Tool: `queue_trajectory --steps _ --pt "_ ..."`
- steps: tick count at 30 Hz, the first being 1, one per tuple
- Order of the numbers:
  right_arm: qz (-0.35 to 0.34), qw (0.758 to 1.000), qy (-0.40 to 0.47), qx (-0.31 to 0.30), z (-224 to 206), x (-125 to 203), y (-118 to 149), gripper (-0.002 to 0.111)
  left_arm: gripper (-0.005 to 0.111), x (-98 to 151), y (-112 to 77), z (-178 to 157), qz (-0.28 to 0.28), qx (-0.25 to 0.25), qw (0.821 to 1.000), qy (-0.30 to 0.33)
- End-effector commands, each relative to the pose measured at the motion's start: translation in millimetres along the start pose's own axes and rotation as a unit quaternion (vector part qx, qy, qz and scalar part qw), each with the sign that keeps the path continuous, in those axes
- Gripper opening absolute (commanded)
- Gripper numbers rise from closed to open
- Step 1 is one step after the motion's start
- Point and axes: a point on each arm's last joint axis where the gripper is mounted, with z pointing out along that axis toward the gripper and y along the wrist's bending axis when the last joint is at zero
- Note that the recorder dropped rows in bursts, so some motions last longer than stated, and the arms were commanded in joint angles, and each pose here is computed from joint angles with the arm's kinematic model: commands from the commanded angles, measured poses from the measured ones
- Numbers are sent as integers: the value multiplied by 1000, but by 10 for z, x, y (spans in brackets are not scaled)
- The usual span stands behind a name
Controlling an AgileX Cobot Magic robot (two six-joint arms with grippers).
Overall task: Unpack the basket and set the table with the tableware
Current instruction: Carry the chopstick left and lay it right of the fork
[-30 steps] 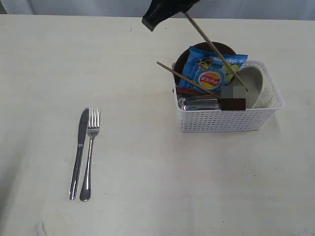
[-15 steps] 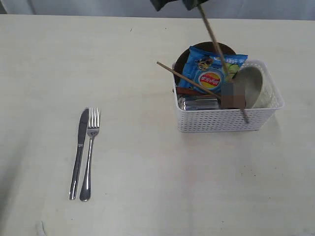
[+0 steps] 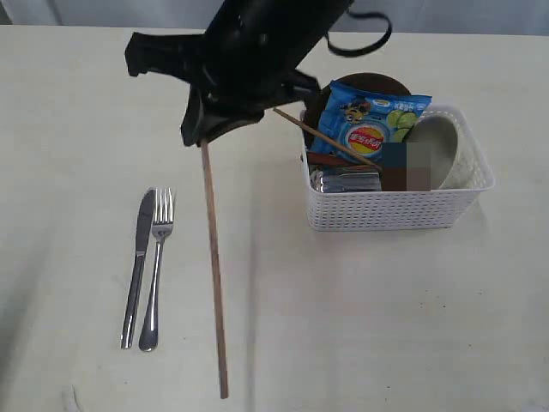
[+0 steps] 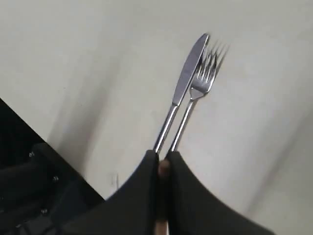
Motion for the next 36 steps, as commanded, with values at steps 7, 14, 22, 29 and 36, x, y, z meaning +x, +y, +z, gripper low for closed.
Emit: queue_trajectory --steps 7,14,22,29,36 --pt "70 997 10 -20 602 -64 -239 0 0 8 -8 1 -4 5 1000 -1" --pt "73 997 12 9 894 -94 -418 0 0 8 -8 1 -4 5 1000 -1" --pt "83 995 -40 22 1069 -205 -528 0 0 8 -8 1 -4 5 1000 -1" --pt "59 996 -33 50 1167 -193 -625 0 0 8 -8 1 -4 5 1000 -1" --pt "60 995 -66 50 1162 -252 -628 36 0 8 -8 1 -4 5 1000 -1"
